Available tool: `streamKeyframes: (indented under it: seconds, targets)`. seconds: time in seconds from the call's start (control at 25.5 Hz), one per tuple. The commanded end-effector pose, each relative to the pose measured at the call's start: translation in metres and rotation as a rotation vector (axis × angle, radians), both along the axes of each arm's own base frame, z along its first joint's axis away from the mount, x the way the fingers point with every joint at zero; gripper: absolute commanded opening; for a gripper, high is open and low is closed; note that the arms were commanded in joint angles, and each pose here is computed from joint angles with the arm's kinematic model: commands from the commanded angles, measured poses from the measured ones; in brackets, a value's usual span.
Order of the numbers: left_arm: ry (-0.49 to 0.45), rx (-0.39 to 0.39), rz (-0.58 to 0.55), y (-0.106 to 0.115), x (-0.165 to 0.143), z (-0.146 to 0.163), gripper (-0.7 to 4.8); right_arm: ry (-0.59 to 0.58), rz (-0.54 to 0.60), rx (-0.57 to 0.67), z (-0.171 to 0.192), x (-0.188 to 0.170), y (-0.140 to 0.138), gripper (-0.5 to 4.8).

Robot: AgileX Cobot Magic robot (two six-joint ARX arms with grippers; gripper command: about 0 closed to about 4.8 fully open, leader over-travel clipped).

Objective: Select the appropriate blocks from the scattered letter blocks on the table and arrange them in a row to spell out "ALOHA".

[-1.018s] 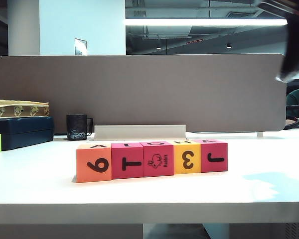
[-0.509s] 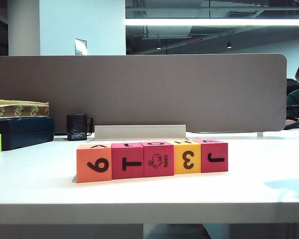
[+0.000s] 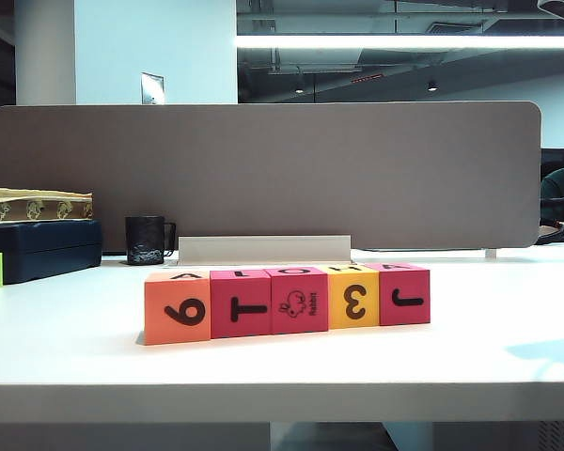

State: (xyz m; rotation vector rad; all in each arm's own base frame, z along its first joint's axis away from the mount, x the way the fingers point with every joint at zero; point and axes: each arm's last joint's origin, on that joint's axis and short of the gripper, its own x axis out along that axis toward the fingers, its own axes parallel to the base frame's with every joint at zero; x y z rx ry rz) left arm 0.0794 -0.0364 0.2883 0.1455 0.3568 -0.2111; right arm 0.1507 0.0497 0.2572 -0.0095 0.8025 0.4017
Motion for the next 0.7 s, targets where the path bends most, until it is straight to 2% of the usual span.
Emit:
streamKeyframes:
  seconds: [0.04,0.27,0.35,0.39,0.43,0.59,0.7]
  targets:
    - [-0.009,-0.004,0.0,0.0,0.0,0.001,-0.05,-0.013,-0.001,0.008,0.002,0.0,0.0,-0.06]
    - [-0.011,0.001,0.001,0.0,0.0,0.002,-0.05,-0.013,-0.001,0.008,0.002,0.0,0.0,-0.06]
    - [-0.029,0.061,-0.006,0.002,0.0,0.002,-0.05,-0.013,-0.001,0.008,0.002,0.0,0.0,-0.05]
    - [-0.058,0.069,0.031,0.005,0.002,-0.001,-0.05,-0.013,-0.001,0.008,0.002,0.0,0.0,-0.06]
    - [-0.124,0.026,0.107,0.009,0.008,-0.009,-0.05,-0.013,-0.001,0.008,0.002,0.0,0.0,-0.06]
    - [-0.297,-0.108,0.275,0.022,0.02,-0.038,-0.05,-0.013,-0.001,0.008,0.002,0.0,0.0,-0.06]
    - [-0.319,-0.136,0.358,0.03,0.024,-0.063,-0.05,-0.013,-0.001,0.008,0.002,0.0,0.0,-0.05]
